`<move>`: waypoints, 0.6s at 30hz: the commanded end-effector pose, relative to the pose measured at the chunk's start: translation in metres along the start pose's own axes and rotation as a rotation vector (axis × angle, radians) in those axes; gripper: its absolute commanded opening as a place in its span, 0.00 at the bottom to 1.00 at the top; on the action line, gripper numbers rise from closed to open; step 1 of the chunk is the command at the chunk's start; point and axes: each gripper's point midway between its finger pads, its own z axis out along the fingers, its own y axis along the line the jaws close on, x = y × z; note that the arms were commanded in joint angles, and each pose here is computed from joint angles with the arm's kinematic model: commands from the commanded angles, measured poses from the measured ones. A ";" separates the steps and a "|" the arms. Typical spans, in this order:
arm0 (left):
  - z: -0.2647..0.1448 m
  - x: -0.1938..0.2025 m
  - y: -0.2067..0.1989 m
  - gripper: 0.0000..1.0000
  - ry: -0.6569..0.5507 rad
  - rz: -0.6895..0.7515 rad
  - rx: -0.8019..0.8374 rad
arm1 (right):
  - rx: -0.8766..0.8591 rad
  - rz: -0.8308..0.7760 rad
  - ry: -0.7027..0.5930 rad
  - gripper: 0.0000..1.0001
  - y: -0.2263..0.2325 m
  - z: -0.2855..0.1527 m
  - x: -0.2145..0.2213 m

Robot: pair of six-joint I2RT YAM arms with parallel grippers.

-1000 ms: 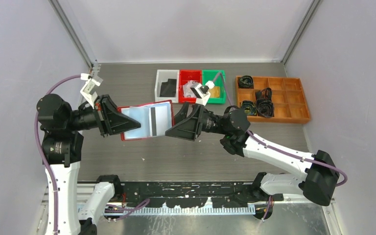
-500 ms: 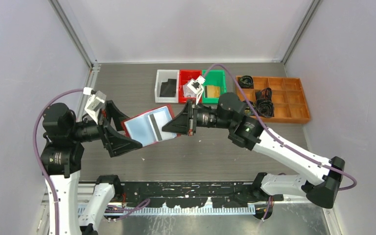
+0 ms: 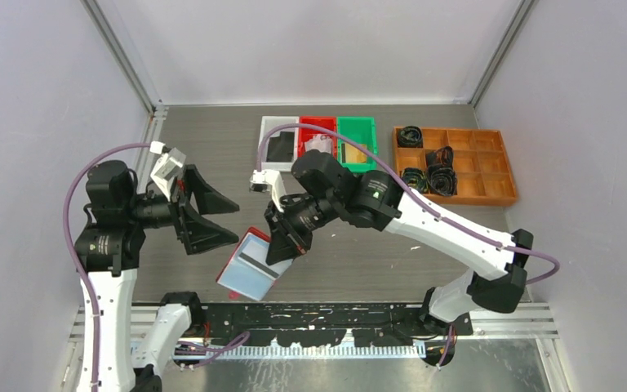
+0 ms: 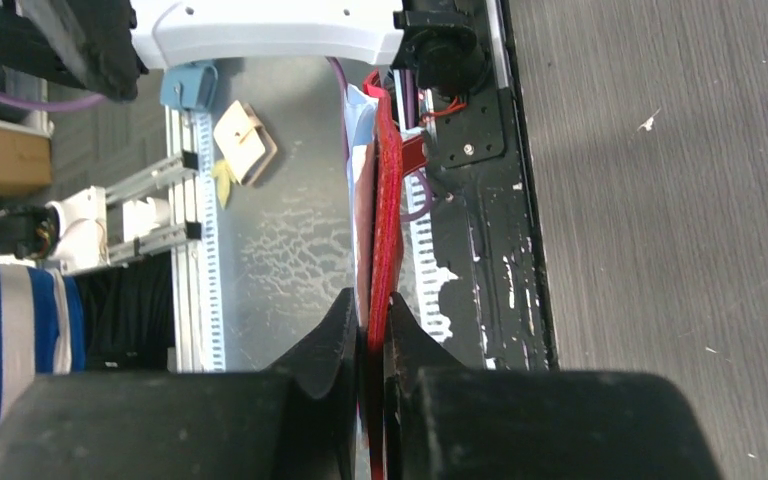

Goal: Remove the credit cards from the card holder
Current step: Remove the credit card from the card holder.

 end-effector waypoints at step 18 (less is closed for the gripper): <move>0.003 0.029 -0.008 0.37 0.036 -0.064 0.116 | -0.124 -0.178 0.022 0.04 0.038 -0.002 -0.052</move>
